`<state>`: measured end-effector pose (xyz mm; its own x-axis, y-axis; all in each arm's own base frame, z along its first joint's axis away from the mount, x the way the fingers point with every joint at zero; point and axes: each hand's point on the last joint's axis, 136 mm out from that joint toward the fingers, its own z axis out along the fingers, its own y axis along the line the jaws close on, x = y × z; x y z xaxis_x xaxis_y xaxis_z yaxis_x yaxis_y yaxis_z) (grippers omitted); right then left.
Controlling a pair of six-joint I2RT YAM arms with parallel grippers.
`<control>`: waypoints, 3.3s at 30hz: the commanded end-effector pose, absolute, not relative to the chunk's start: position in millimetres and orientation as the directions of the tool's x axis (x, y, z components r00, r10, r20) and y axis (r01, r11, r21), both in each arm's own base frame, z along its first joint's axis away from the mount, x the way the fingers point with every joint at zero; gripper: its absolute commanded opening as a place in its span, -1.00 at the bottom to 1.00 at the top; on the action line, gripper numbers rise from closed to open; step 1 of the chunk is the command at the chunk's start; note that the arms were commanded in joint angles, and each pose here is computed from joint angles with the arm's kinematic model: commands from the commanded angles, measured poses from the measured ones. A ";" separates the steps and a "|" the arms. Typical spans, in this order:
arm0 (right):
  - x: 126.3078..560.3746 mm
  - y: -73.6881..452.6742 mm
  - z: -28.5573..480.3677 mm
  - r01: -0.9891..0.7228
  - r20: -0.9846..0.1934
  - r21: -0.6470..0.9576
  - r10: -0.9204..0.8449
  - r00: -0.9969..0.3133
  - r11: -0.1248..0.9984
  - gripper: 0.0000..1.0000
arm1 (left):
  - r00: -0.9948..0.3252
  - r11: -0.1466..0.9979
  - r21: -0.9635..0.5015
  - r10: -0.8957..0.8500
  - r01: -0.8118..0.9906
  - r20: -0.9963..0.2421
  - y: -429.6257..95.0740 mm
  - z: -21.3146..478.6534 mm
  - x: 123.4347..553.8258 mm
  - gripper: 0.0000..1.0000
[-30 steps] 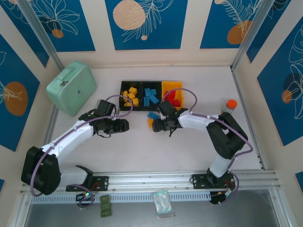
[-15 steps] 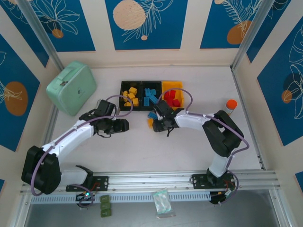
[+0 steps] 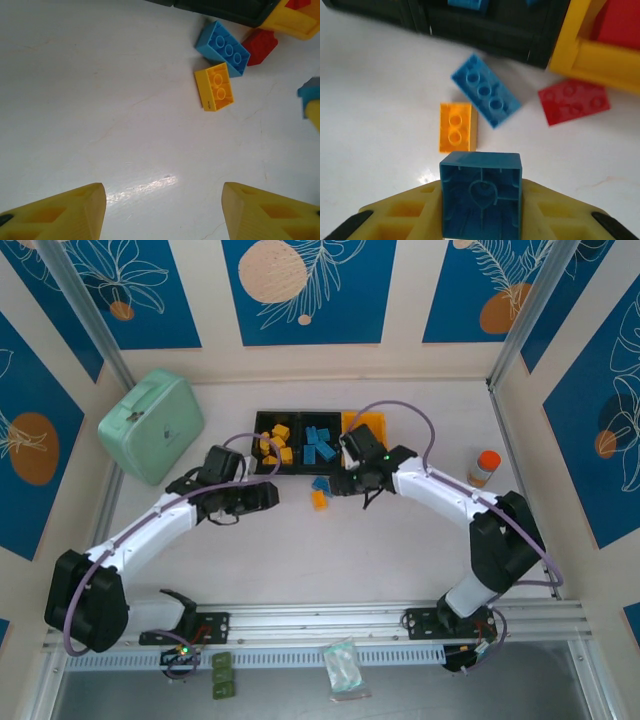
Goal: Sort the legos into containers by color
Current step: Place the lego in the container, then pick up the lego from the center of the table.
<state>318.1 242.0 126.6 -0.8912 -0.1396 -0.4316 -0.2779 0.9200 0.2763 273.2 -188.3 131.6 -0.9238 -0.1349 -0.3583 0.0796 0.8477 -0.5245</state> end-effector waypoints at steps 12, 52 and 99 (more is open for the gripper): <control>429.3 244.1 125.3 -0.097 -0.331 0.293 0.006 -0.944 0.951 -0.28 | -0.896 0.823 -0.551 -0.134 0.137 -0.422 -210.5 175.0 312.2 0.25; 453.2 262.7 172.3 -0.138 -0.453 0.267 -0.003 -0.891 0.954 0.04 | -0.917 0.824 -0.554 -0.123 0.118 -0.379 -204.7 152.3 294.3 0.25; 293.7 291.2 60.1 -0.244 -0.375 0.229 -0.146 -0.916 0.942 0.37 | -0.937 0.796 -0.603 -0.167 0.055 -0.307 -195.4 111.8 228.8 0.26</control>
